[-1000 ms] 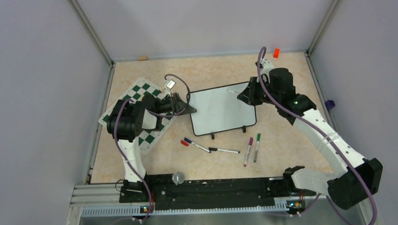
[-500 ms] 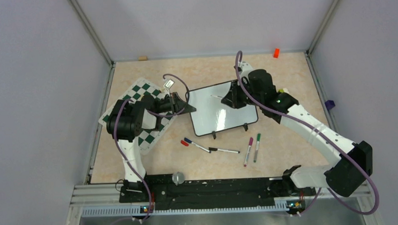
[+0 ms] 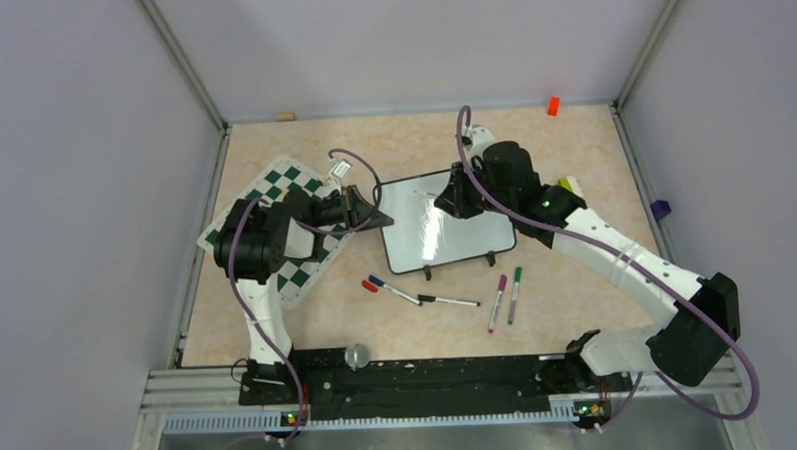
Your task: Write a sentence on the whiteboard
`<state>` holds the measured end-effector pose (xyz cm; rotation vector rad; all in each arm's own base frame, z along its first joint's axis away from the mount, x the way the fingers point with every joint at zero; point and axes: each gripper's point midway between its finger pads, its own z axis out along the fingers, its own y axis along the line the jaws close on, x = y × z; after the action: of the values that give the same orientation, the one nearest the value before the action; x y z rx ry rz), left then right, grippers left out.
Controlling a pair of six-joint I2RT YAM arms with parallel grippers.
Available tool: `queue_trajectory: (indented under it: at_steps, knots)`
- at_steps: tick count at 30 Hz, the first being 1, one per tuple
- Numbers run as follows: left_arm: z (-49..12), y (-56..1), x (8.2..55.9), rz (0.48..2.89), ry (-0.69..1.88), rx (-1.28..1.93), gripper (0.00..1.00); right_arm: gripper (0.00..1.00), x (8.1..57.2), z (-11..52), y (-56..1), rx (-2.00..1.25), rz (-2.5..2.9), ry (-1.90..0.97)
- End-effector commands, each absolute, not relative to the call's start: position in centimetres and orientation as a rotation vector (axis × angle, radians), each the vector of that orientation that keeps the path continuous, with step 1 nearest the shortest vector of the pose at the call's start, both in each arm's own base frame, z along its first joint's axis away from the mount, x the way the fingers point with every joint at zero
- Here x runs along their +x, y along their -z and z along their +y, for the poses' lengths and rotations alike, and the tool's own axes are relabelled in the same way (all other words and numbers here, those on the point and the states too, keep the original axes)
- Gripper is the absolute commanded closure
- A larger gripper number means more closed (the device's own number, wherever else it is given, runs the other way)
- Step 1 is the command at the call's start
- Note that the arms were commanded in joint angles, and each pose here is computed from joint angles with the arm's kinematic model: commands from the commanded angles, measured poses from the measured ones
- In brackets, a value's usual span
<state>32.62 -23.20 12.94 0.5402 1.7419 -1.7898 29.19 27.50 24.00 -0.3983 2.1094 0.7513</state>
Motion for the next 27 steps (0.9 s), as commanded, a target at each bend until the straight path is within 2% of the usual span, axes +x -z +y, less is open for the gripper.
queue_trajectory:
  at_steps: [1, 12, 27]
  knots:
    - [-23.8, -13.7, 31.5, 1.648, 1.750, 0.710, 1.00, 1.00, 29.8, 27.1, -27.6, -0.387, 1.993, -0.726]
    - [-23.9, -13.5, 31.0, 1.575, 1.691, 0.845, 1.00, 1.00, 29.8, 26.5, -27.1, -0.386, 2.000, -0.689]
    - [-24.4, -12.7, 31.1, 1.579, 1.680, 0.812, 1.00, 1.00, 29.9, 26.3, -27.1, -0.378, 2.009, -0.672]
